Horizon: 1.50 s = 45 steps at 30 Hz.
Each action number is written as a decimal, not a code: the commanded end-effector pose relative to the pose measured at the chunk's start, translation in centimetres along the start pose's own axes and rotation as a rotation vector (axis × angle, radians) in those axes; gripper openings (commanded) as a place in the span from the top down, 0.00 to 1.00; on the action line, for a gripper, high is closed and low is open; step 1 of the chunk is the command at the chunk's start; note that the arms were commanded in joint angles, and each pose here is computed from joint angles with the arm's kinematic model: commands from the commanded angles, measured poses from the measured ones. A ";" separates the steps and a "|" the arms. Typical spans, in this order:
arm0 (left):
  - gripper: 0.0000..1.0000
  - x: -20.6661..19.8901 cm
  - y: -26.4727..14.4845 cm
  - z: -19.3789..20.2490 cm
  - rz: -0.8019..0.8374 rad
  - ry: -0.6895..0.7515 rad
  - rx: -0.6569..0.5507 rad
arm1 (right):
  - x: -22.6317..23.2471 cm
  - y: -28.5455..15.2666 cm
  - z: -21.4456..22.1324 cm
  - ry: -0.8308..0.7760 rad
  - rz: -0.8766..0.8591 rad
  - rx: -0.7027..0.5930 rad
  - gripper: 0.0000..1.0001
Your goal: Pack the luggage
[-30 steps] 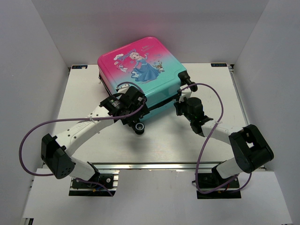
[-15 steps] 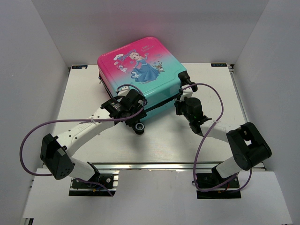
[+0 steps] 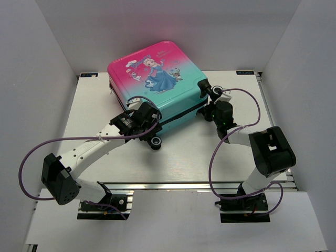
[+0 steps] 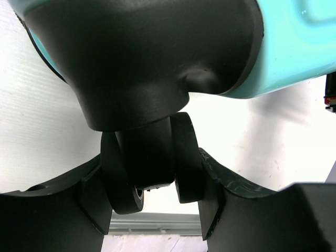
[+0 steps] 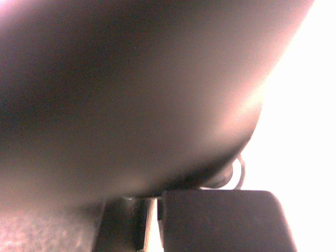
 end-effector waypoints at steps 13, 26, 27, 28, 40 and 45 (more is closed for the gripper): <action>1.00 5.6 1.7 -4.9 -0.216 0.032 -0.148 | -7.1 6.2 -2.9 0.209 0.122 -0.139 1.00; 1.00 4.5 2.4 -6.3 -0.033 0.111 -0.099 | -5.4 4.2 0.7 0.287 -0.147 -0.083 1.00; 1.00 4.4 2.5 -6.3 -0.035 0.130 -0.095 | -5.2 4.0 0.4 0.287 -0.183 -0.109 1.00; 1.00 4.3 2.5 -6.5 -0.046 0.139 -0.098 | -5.0 3.9 0.4 0.289 -0.196 -0.113 1.00; 1.00 4.3 4.4 -8.2 -0.038 0.216 -0.109 | -4.7 3.8 -1.5 0.371 -0.495 -0.208 1.00; 1.00 4.8 4.5 -9.4 -0.059 0.195 -0.148 | -6.9 5.0 -1.1 0.368 -0.341 -0.167 1.00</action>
Point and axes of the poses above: each gripper's point midway between its finger pads, its own y axis out along the fingers, its own x axis along the line the jaws close on, z = x × y, the point moved 8 cm from there along -y, back along the fingers, and after that the axes turned 14 degrees about -y, right-handed, at the moved point
